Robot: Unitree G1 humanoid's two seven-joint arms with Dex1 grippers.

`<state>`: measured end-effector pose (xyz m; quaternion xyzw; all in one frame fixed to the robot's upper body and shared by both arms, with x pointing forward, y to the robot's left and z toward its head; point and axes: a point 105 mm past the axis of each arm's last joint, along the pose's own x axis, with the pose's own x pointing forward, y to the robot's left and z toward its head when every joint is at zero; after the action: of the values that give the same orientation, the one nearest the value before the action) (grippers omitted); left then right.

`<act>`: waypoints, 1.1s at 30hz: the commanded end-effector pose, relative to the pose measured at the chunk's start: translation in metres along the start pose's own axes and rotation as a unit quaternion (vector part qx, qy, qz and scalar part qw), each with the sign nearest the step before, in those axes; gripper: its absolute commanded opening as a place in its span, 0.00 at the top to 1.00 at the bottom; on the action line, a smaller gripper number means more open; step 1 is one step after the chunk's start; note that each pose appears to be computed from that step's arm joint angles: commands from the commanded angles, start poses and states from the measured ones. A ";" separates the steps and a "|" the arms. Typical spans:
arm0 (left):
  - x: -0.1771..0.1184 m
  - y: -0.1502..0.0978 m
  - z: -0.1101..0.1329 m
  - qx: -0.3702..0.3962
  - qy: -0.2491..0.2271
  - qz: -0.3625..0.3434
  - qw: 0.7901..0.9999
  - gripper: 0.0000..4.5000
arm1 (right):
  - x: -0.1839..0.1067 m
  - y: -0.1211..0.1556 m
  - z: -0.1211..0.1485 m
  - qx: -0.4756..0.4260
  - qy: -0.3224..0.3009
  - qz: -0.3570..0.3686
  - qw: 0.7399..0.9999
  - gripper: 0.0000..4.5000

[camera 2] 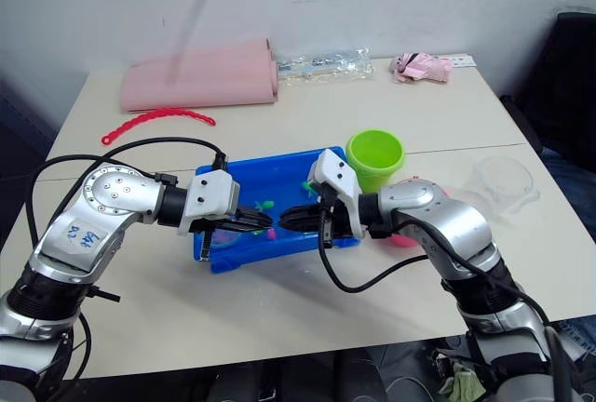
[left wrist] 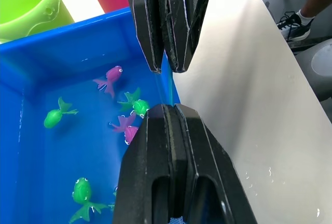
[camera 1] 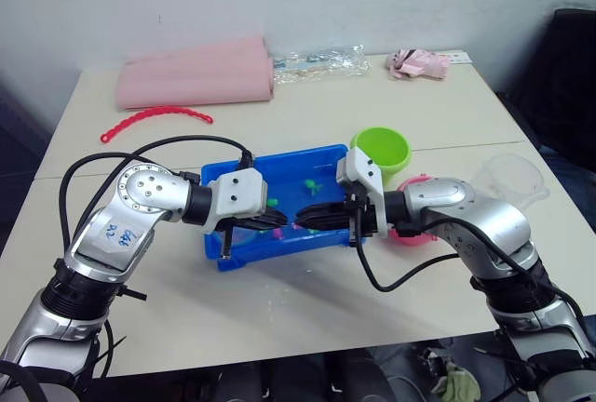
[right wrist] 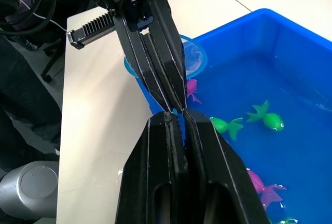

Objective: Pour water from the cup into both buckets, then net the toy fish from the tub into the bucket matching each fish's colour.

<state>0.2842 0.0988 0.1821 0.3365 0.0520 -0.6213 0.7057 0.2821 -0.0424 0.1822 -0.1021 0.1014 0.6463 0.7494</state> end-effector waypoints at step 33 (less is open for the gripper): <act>-0.073 -0.027 -0.036 -0.170 -0.161 0.151 0.960 0.01 | -0.109 -0.073 0.015 -0.396 0.177 -0.138 0.890 1.00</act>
<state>0.2600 0.1866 0.1710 0.0965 0.0111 -0.5245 0.8459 0.3391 -0.1544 0.2193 -0.4849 -0.0186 0.4988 0.7181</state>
